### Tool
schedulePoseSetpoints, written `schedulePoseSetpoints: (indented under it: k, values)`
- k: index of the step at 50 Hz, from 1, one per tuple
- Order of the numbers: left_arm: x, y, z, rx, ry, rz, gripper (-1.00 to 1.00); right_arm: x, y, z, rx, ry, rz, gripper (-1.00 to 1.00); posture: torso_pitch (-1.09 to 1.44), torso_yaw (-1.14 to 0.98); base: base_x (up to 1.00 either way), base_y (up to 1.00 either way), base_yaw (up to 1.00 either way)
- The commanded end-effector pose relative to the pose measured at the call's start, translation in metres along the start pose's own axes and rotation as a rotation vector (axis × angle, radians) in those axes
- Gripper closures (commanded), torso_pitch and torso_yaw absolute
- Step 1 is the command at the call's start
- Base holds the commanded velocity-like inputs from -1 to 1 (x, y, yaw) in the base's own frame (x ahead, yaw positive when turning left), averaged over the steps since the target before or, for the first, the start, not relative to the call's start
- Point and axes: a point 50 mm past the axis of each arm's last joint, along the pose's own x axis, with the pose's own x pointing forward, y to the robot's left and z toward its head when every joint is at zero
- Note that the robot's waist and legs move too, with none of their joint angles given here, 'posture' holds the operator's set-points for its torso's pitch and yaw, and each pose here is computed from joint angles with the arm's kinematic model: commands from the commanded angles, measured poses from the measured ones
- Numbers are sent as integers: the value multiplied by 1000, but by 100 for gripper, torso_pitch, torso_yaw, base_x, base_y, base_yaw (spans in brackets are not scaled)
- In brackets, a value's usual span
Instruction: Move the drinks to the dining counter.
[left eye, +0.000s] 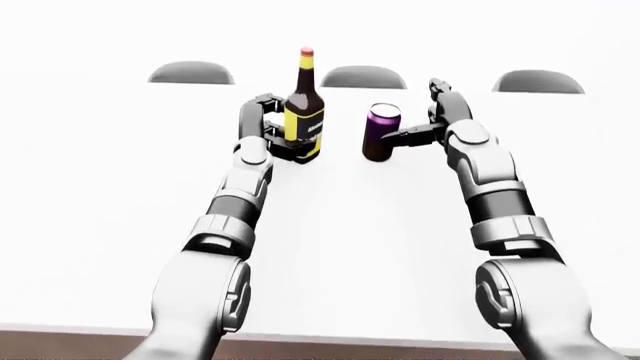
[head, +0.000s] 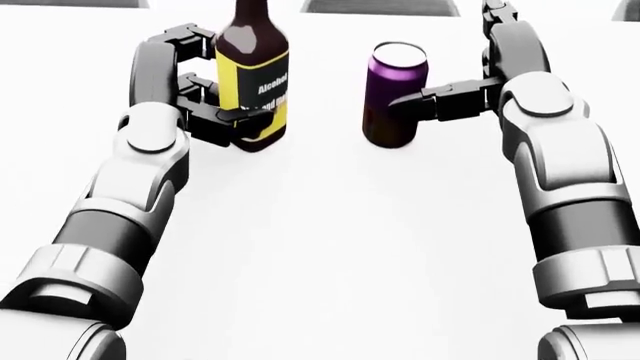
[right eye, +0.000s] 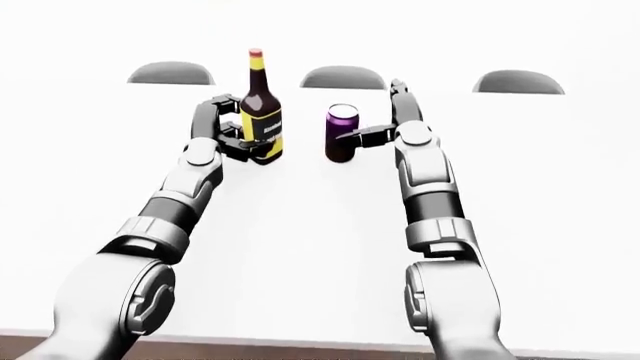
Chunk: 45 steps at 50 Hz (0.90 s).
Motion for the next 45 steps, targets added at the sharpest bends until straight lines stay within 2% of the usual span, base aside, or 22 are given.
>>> schedulePoseSetpoints:
  k: [1,6,10,19,24,27,31,34,43,44,45]
  values:
    - [2,1,28,-13,-103,-2,95,-3,-6,29,0,-113,-20,-100,0,0,0,0,0]
    - [2,1,26,-10,-98,-4,70,-3,-6,28,2,-113,-21,-100,0,0,0,0,0]
    - [2,1,26,-6,-97,-5,40,-3,-6,28,1,-112,-21,-100,0,0,0,0,0]
    - [2,0,24,-2,-94,-16,0,-2,-8,26,2,-110,-24,-100,0,0,0,0,0]
    - [2,0,26,1,-99,-17,-11,-2,-8,26,3,-112,-25,-100,0,0,0,0,0]
    - [2,0,27,2,-101,-18,-26,-3,-8,28,2,-112,-24,-100,0,0,0,0,0]
    - [2,1,29,4,-104,-19,-32,-2,-7,27,3,-112,-23,-100,0,0,0,0,0]
    - [2,0,30,1,-109,-22,-51,-2,-8,27,3,-113,-23,-100,0,0,0,0,0]
    - [3,8,33,11,-114,-12,-65,-5,-12,27,5,-112,-27,-100,0,0,0,0,0]
    - [4,10,33,12,-115,-10,-73,-5,-14,27,4,-113,-28,-100,0,0,0,0,0]
    - [4,12,34,13,-116,-7,-100,-5,-16,27,5,-115,-29,-100,0,0,0,0,0]
